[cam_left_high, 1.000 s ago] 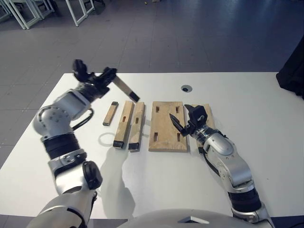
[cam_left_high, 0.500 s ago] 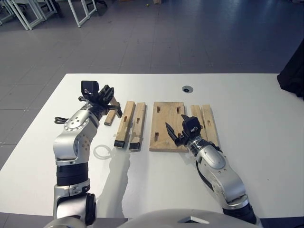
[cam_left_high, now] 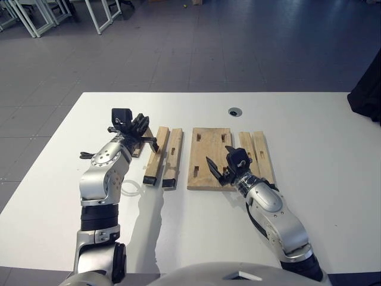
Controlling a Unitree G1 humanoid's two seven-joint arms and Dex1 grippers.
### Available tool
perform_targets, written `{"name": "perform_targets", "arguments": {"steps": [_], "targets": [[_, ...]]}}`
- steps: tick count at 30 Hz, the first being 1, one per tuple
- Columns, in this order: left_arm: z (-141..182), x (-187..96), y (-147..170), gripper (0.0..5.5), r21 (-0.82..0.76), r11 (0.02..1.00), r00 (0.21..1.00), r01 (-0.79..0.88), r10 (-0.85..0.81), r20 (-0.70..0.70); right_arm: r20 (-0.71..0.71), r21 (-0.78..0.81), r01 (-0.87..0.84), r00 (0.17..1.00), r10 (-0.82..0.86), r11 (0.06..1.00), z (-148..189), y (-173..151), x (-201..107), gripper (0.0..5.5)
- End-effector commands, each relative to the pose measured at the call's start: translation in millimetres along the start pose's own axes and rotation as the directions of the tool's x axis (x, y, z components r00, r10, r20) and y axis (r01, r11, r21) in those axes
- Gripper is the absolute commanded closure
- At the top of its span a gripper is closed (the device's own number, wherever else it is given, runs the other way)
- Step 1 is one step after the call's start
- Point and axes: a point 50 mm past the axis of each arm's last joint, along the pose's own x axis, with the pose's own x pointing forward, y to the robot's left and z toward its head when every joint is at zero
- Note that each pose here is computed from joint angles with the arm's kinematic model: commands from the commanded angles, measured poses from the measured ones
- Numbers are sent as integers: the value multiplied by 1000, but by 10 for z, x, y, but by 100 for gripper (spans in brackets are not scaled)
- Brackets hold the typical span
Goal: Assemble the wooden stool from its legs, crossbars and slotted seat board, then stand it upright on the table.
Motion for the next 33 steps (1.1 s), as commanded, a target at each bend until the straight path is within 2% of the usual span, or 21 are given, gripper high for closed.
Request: {"name": "perform_targets", "arguments": {"steps": [1,9,14,22,25,29,33], "targets": [[22,52,3,507,-1,1000,1000,-6,6,16,-6,-14,1,1000,-1,1000,14,-15,12,189],[-84,71,-63,507,-1,1000,1000,1,-1,-7,-11,-18,2,1000,-2,1000,2,-19,21,189],[-300,9,72,507,77,989,987,-127,134,-91,-10,-18,8,1000,-8,1000,5,-19,20,189],[-667,-138,29,507,-4,979,966,-205,201,-161,-9,-25,19,1000,-20,999,5,-33,26,189],[-917,-217,18,507,23,981,950,-195,194,-243,-9,-27,20,1000,-20,999,6,-33,26,189],[-1277,-373,101,507,83,965,880,-250,262,-395,-7,-31,22,1000,-23,999,15,-42,26,189],[-1575,-529,62,507,33,949,822,-313,288,-491,-6,-35,23,1000,-23,999,25,-56,33,189]]}}
